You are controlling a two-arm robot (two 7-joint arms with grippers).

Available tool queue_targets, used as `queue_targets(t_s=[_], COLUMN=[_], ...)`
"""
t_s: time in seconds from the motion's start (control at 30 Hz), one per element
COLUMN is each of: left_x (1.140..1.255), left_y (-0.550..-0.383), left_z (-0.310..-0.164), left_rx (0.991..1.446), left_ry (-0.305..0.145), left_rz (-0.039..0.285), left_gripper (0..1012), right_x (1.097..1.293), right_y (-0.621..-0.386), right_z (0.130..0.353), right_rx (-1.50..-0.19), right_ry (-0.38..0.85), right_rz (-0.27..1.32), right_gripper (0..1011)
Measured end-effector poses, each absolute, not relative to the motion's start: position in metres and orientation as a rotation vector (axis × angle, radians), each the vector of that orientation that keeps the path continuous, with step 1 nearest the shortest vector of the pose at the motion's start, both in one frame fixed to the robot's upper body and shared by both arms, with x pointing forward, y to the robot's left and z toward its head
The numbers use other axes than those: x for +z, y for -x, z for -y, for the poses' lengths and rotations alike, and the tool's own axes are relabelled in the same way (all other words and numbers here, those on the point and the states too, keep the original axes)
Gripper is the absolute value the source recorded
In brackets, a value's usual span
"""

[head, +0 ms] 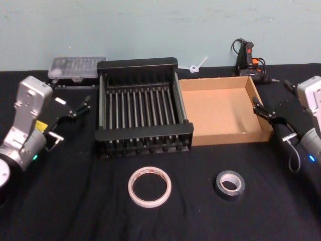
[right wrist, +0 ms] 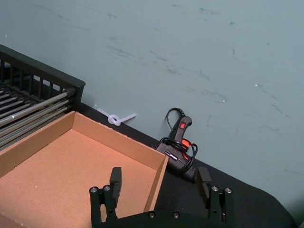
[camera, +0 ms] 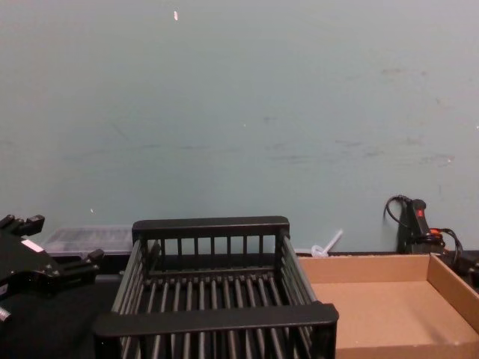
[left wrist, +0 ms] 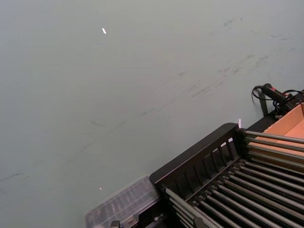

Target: Pick up the white tape and place it into the black box , Pick up the silver tape and place it into the brown box.

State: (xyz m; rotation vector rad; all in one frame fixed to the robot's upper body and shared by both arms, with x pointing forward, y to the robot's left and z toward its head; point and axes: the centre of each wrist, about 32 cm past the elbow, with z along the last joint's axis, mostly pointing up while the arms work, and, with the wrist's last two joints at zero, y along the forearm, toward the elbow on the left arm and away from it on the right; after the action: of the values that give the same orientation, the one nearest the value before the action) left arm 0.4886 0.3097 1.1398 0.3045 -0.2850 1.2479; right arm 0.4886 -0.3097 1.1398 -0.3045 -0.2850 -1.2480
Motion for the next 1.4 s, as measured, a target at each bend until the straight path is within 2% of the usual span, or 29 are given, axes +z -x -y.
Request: queue_targets(t_s=[1.4], left_x=[1.1398], left_y=[-0.4886], left_z=[-0.3097], left_rx=[1.248], left_ry=[-0.304], left_rz=[0.285], left_gripper=[1001], right_x=[1.1397], right_y=[-0.4886], right_z=[0.3097], right_rx=[-1.248], right_ry=[0.305], right_rz=[0.285], right_gripper=[1002])
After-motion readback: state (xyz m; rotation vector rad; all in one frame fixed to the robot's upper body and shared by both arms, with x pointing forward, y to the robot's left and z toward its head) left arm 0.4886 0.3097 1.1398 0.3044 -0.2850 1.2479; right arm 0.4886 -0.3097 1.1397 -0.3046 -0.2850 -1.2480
